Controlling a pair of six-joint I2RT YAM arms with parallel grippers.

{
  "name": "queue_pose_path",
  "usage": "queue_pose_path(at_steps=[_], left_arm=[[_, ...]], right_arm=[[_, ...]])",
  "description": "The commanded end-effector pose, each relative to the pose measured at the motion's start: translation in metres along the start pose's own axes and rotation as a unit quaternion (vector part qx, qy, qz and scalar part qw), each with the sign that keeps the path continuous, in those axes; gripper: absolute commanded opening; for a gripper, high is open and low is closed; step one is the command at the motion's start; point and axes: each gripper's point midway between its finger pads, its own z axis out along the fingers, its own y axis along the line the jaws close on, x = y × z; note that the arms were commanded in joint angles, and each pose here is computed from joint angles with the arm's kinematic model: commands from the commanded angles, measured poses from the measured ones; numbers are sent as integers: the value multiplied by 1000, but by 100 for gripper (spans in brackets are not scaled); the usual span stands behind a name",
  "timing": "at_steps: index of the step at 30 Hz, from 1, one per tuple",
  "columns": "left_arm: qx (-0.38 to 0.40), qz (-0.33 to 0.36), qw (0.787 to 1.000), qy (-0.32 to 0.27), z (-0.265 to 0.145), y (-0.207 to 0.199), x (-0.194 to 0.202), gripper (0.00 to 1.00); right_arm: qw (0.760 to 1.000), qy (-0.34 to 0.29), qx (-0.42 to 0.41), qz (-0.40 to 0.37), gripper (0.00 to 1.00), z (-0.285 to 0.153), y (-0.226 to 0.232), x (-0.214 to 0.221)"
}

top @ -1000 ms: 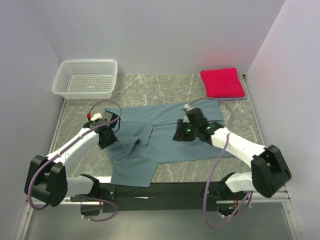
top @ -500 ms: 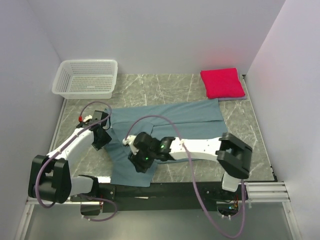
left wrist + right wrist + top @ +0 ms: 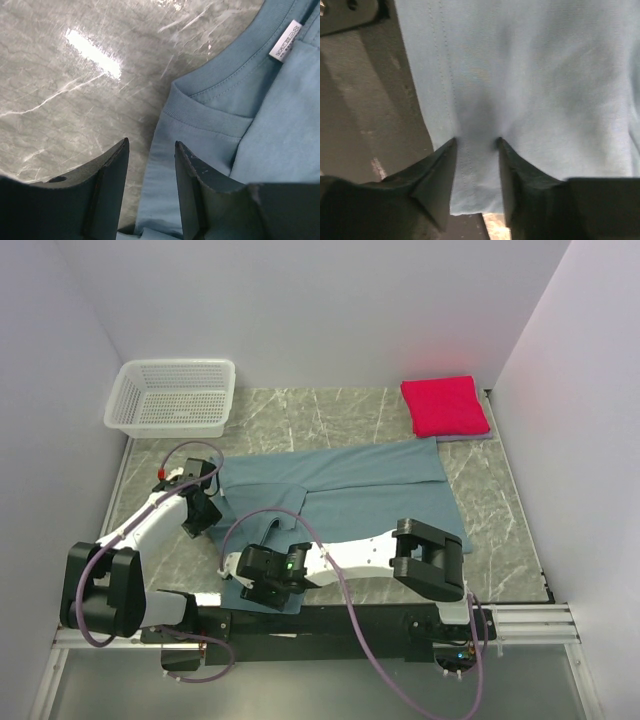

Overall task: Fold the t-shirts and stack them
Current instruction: Fold the tshirt

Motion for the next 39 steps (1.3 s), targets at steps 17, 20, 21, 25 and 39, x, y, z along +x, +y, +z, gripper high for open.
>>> queue_pose_path(at_steps=[17,20,21,25,39], left_arm=[[17,6,1000,-22,-5,-16,-22,48],[13,6,1000,-19,-4,-15,-21,48],[13,7,1000,-18,-4,-15,-20,48],[11,9,1000,-15,-5,-13,-19,48],[59,1,998,22,-33,-15,1,56]], right_arm=[[995,-25,-46,-88,0,-63,14,-10],[992,-19,-68,-100,0,-71,21,0],[992,-14,-73,-101,0,-71,21,6],[990,11,-92,-105,1,-65,26,25],[995,-86,-36,36,52,-102,-31,-26]])
